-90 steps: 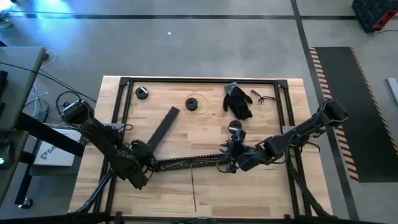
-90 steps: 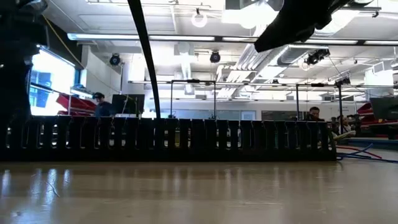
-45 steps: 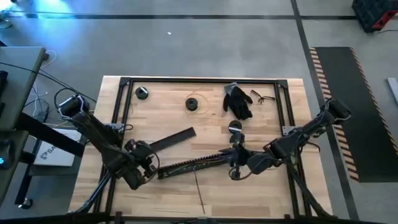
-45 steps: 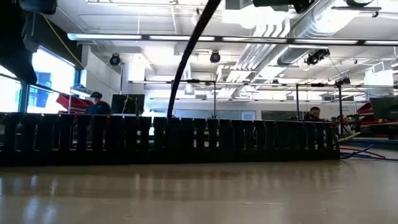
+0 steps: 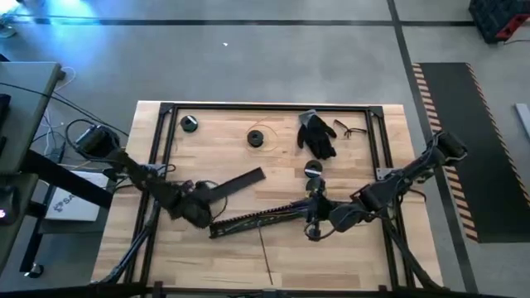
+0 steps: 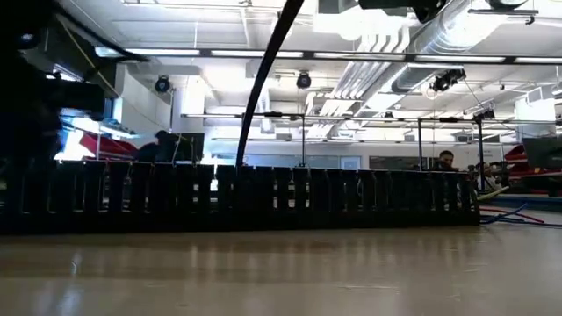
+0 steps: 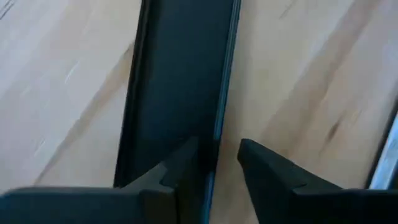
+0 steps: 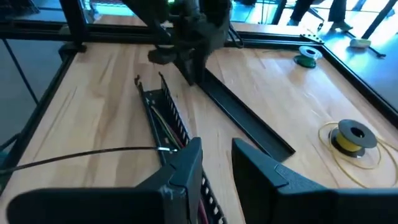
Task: Ziptie cables
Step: Close the black cable duct
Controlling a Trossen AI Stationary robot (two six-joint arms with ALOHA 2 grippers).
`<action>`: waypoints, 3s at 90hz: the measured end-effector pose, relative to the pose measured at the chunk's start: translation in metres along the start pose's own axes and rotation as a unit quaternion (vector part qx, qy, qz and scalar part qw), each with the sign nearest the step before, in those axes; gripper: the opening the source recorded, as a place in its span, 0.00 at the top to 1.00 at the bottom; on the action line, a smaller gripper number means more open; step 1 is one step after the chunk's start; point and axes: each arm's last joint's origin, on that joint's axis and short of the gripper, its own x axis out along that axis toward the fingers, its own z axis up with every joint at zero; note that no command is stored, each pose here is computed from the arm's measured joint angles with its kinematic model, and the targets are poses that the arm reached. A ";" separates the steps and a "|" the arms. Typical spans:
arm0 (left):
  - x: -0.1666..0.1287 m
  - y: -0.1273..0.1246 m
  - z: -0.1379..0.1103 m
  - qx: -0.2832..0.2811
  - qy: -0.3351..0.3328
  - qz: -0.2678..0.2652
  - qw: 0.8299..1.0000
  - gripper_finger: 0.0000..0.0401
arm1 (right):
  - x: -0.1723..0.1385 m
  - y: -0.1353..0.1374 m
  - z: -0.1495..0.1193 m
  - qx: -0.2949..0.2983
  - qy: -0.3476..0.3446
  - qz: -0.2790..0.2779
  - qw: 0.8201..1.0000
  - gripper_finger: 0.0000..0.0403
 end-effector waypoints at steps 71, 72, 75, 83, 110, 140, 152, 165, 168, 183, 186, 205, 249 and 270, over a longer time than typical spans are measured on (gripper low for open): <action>-0.065 -0.034 0.065 0.112 -0.030 -0.142 0.983 1.00 | 0.054 -0.001 -0.026 -0.123 0.058 0.034 0.990 0.59; -0.066 -0.034 0.066 0.112 -0.031 -0.143 0.983 1.00 | 0.056 -0.002 -0.027 -0.125 0.060 0.032 0.990 0.57; -0.068 -0.036 0.067 0.113 -0.036 -0.147 0.982 1.00 | 0.063 -0.005 -0.029 -0.131 0.068 0.026 0.989 0.54; -0.069 -0.037 0.069 0.113 -0.041 -0.152 0.981 1.00 | 0.084 -0.014 -0.031 -0.148 0.090 0.024 0.985 0.48; -0.070 -0.038 0.072 0.096 -0.059 -0.150 0.982 1.00 | 0.147 -0.030 -0.026 -0.193 0.154 0.063 0.967 0.44; -0.076 -0.040 0.078 0.087 -0.092 -0.179 0.976 1.00 | 0.187 -0.037 -0.025 -0.193 0.204 0.021 0.960 0.61; -0.088 -0.038 0.081 0.083 -0.121 -0.199 0.969 1.00 | 0.190 -0.043 -0.029 -0.184 0.220 0.030 0.958 0.83; -0.103 -0.031 0.082 0.088 -0.168 -0.194 0.963 1.00 | 0.184 -0.046 -0.023 -0.188 0.255 0.037 0.948 0.98; -0.108 -0.029 0.082 0.092 -0.181 -0.194 0.960 0.99 | 0.181 -0.048 -0.018 -0.185 0.267 0.047 0.945 0.99; -0.130 -0.019 0.082 0.149 -0.241 -0.200 0.938 0.89 | 0.166 -0.069 0.008 -0.127 0.346 0.139 0.919 1.00; -0.133 -0.019 0.080 0.173 -0.250 -0.200 0.931 0.85 | 0.164 -0.075 0.012 -0.106 0.360 0.165 0.912 1.00; -0.139 -0.034 0.073 0.278 -0.316 -0.178 0.890 0.64 | 0.157 -0.118 0.016 0.035 0.403 0.305 0.862 1.00; -0.052 -0.063 0.070 0.353 -0.283 0.116 0.884 0.40 | 0.176 -0.202 0.017 0.226 0.305 0.347 0.857 1.00; -0.013 -0.048 0.087 0.325 -0.217 0.184 0.902 0.39 | 0.197 -0.231 -0.013 0.287 0.304 0.377 0.826 1.00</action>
